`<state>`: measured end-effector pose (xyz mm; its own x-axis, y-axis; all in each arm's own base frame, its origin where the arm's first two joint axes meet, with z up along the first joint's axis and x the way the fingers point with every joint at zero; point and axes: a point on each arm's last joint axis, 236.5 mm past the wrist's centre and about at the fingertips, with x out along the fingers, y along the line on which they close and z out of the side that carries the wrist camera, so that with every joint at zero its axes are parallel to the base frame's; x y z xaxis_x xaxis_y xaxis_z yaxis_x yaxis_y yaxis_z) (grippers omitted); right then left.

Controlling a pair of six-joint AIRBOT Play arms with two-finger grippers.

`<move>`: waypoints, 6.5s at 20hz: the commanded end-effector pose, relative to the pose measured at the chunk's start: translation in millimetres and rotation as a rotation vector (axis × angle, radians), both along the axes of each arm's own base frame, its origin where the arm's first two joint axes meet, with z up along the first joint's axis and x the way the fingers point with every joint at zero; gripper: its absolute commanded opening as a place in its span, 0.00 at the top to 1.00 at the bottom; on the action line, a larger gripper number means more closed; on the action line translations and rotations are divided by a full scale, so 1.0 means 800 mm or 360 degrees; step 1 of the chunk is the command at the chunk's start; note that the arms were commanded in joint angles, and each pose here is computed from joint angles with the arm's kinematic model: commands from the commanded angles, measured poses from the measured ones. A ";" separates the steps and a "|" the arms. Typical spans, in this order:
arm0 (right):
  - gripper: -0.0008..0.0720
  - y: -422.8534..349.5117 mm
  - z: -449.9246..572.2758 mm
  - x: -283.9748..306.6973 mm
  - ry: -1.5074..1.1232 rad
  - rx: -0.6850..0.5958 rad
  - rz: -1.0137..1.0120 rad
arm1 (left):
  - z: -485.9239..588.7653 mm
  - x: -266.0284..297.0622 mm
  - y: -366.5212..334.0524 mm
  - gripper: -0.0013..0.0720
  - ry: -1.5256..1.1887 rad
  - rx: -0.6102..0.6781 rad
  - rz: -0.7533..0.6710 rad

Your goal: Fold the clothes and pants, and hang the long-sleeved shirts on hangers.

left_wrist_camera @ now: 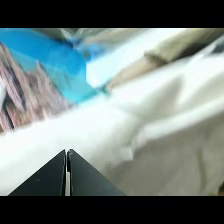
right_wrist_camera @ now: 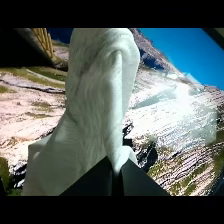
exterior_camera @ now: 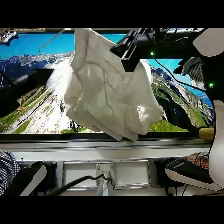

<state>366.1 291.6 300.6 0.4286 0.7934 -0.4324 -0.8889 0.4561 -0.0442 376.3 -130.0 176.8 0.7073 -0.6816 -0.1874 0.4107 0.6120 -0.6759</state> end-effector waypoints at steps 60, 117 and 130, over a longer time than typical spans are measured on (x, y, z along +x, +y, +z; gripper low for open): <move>0.95 0.018 0.024 0.010 0.0042 0.0229 -0.0029 | 0.004 0.051 -0.169 0.02 0.0065 -0.0132 0.0047; 0.95 0.016 0.018 0.003 0.0086 0.0204 0.0002 | -0.028 0.093 -0.013 0.96 -0.0500 0.0976 -0.0109; 0.96 -0.019 0.052 0.070 0.0018 0.0477 -0.0248 | 0.024 0.098 0.000 0.96 -0.0371 -0.0136 -0.0281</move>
<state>407.7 287.7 342.9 0.5279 0.8225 -0.2118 -0.8269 0.5547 0.0930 468.9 -125.2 179.5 0.7080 -0.6985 -0.1046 0.5793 0.6590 -0.4798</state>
